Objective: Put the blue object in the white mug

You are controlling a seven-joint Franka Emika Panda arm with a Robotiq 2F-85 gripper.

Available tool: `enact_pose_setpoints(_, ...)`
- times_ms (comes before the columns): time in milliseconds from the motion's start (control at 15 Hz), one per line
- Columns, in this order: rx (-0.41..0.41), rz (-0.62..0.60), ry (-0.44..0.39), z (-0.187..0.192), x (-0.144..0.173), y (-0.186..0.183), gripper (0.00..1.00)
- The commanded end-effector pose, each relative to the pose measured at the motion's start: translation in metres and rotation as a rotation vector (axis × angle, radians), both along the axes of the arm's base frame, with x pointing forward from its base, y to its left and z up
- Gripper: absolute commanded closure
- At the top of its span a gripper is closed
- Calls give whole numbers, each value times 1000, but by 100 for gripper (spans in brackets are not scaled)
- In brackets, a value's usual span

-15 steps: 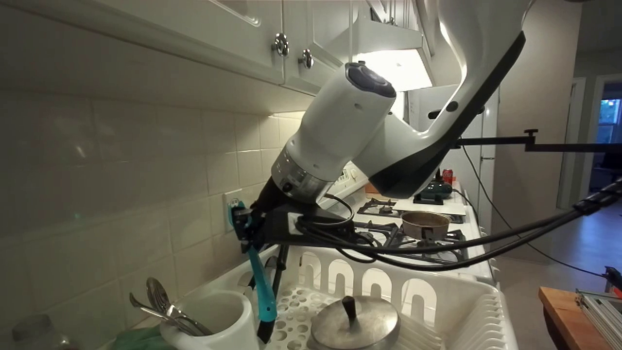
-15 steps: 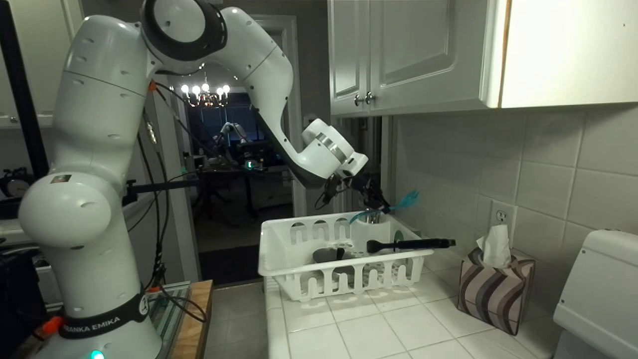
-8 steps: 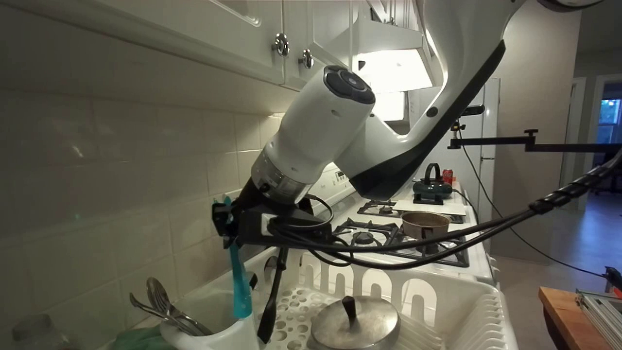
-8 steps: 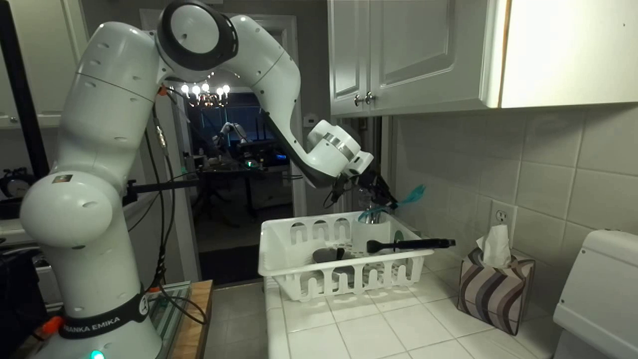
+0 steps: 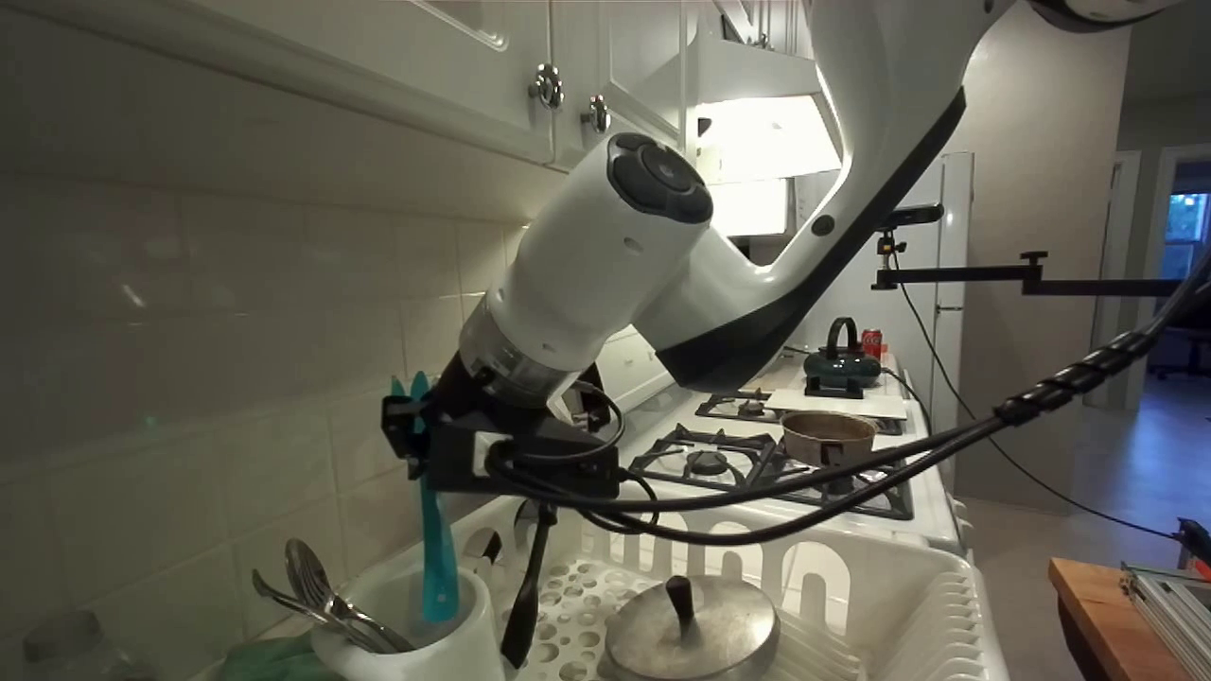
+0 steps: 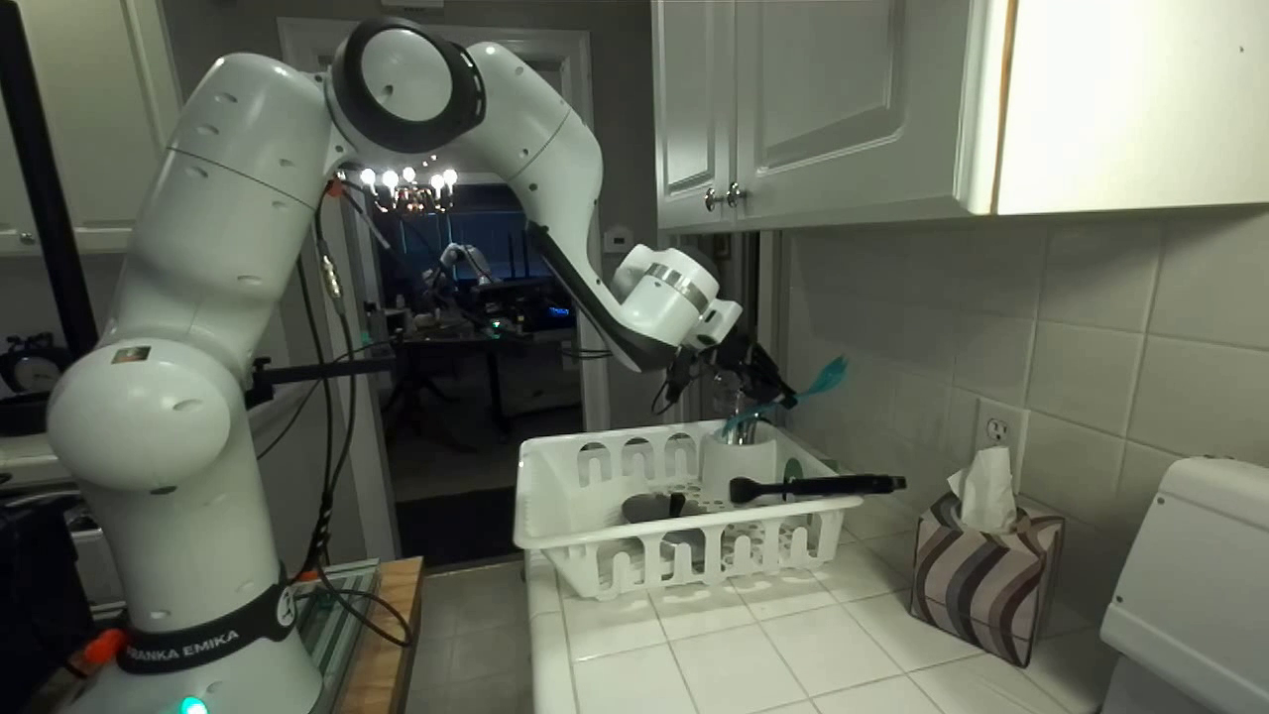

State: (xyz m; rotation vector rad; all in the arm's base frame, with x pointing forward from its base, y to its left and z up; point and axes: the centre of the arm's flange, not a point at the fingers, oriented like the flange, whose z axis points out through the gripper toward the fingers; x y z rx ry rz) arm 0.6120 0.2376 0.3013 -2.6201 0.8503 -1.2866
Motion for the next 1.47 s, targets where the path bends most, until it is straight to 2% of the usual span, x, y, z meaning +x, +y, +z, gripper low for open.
enact_pose_setpoints(0, -42, 0, -46, -17, 0, 13, 95)
enact_pose_setpoints(400, -87, 12, -61, -31, -7, 25, 95)
enact_pose_setpoints(867, -104, -11, -64, -42, -15, 40, 95)
enact_pose_setpoints(1400, -146, -29, -53, -56, -13, 52, 95)
